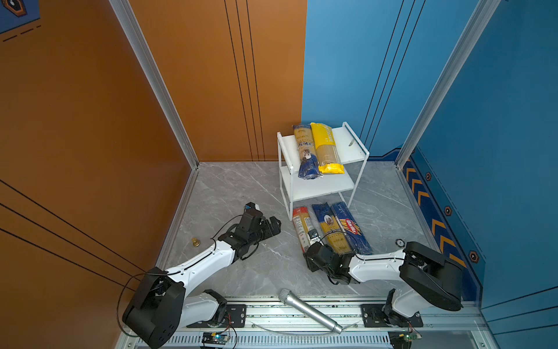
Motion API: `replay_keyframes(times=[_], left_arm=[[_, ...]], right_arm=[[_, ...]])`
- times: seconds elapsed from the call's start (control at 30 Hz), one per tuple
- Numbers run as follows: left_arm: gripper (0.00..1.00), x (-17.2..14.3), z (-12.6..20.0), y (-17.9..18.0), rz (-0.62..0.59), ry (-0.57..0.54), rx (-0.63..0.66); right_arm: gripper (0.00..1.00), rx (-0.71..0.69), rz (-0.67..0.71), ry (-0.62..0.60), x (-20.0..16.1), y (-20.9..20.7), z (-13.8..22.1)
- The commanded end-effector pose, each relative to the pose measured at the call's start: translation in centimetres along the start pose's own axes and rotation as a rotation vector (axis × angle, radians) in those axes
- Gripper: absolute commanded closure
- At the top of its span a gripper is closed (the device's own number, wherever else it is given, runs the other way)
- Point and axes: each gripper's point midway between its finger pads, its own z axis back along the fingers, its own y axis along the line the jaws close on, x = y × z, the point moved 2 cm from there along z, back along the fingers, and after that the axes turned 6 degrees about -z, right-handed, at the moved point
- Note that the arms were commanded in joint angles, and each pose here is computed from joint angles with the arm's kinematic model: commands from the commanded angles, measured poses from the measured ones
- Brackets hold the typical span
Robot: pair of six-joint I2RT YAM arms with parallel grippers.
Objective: Arrange pasta packages on shelves
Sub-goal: Pick up the pasta bag from the center of the table.
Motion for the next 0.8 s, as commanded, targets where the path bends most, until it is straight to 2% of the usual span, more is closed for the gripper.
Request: replay_keyframes(times=[0.0,0.27,0.43,0.63,0.77], left_arm=[[0.02,0.6,0.4,-0.6,-0.017,-0.015,-0.001],[0.02,0.5,0.3,-0.5,-0.019,-0.011,0.003],[0.02,0.4,0.3,-0.4,-0.022,-0.01,0.006],[0.02,0.4,0.1,-0.3,-0.022,-0.007,0.008],[0.02,0.3,0.0,-0.3,-0.022,-0.006,0.007]], right_arm=[[0.41,-0.103,0.107,0.267,-7.3,-3.5,-0.4],[0.64,-0.074,0.062,0.278,-6.9,-3.7,0.0],[0.72,-0.036,0.009,0.265,-5.9,-4.2,1.0],[0.78,0.079,-0.073,0.254,-3.7,-4.0,3.0],[0.94,0.147,-0.085,0.235,-2.1,-3.9,4.7]])
